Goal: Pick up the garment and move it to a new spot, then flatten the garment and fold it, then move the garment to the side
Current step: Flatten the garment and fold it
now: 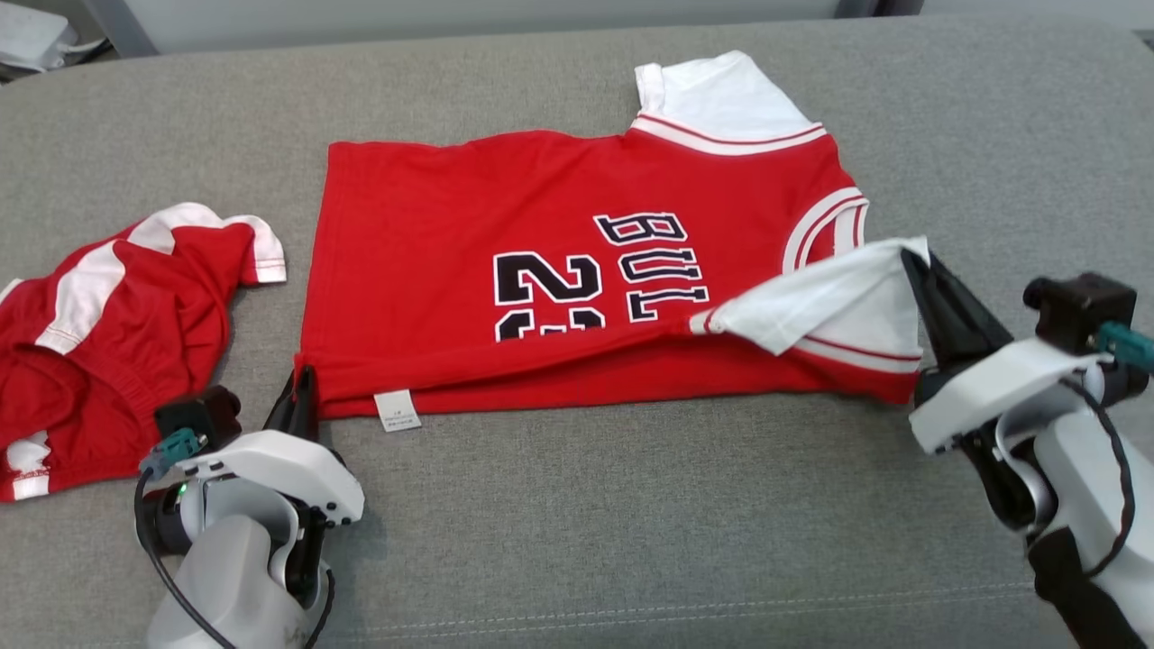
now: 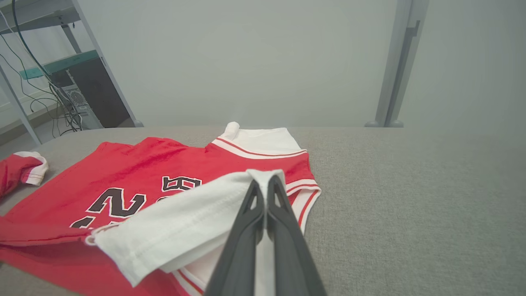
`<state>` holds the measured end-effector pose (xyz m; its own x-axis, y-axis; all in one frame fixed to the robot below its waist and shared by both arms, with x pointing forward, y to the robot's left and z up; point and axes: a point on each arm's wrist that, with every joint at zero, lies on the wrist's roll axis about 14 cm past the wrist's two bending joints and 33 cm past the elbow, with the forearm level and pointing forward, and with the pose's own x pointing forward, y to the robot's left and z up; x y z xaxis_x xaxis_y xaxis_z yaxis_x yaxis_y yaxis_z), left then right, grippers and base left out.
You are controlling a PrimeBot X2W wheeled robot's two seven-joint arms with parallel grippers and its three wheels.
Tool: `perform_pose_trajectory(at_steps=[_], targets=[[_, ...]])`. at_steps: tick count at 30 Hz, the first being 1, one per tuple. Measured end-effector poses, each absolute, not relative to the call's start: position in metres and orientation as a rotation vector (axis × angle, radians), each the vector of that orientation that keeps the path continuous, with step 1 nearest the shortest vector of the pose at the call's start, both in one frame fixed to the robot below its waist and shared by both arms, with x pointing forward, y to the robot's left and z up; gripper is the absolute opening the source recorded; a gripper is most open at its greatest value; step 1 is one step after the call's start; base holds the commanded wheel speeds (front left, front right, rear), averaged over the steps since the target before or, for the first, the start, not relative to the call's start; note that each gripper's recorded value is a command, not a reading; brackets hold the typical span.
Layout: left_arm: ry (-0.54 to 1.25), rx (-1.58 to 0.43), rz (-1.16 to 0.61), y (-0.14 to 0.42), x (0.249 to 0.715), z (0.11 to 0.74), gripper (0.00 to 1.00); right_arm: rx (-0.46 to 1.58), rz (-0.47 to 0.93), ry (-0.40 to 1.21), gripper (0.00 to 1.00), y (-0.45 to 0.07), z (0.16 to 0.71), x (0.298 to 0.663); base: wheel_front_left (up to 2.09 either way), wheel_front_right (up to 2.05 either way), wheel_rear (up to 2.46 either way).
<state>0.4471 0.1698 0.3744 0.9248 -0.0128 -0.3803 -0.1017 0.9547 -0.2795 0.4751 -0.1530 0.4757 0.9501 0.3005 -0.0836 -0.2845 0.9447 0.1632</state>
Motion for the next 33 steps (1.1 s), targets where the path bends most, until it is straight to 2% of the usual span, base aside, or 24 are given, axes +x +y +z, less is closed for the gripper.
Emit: perform_pose_trajectory(at_steps=[14, 27, 28, 29, 30, 31, 33], targets=[[0.375, -0.286, 0.048, 0.171, 0.478, 0.374, 0.00, 0.093, 0.333, 0.111, 0.00, -0.138, 0.474, 0.531, 0.00, 0.00, 0.00], [0.383, -0.276, 0.034, 0.167, 0.483, 0.368, 0.00, 0.073, 0.352, 0.151, 0.00, -0.126, 0.460, 0.550, 0.00, 0.00, 0.00], [0.386, -0.276, 0.033, 0.166, 0.483, 0.368, 0.13, 0.069, 0.350, 0.164, 0.00, -0.126, 0.456, 0.550, 0.00, 0.00, 0.00], [0.388, -0.275, 0.032, 0.166, 0.483, 0.367, 0.45, 0.069, 0.347, 0.184, 0.26, -0.126, 0.449, 0.549, 0.00, 0.00, 0.00], [0.388, -0.273, 0.030, 0.166, 0.483, 0.367, 1.00, 0.068, 0.344, 0.212, 0.80, -0.126, 0.441, 0.546, 0.00, 0.00, 0.00], [0.388, -0.272, 0.029, 0.165, 0.483, 0.367, 1.00, 0.070, 0.339, 0.231, 1.00, -0.127, 0.436, 0.544, 0.00, 0.00, 0.00], [0.381, -0.273, 0.027, 0.165, 0.484, 0.369, 1.00, 0.065, 0.330, 0.250, 1.00, -0.131, 0.431, 0.542, 0.00, 0.00, 0.00]])
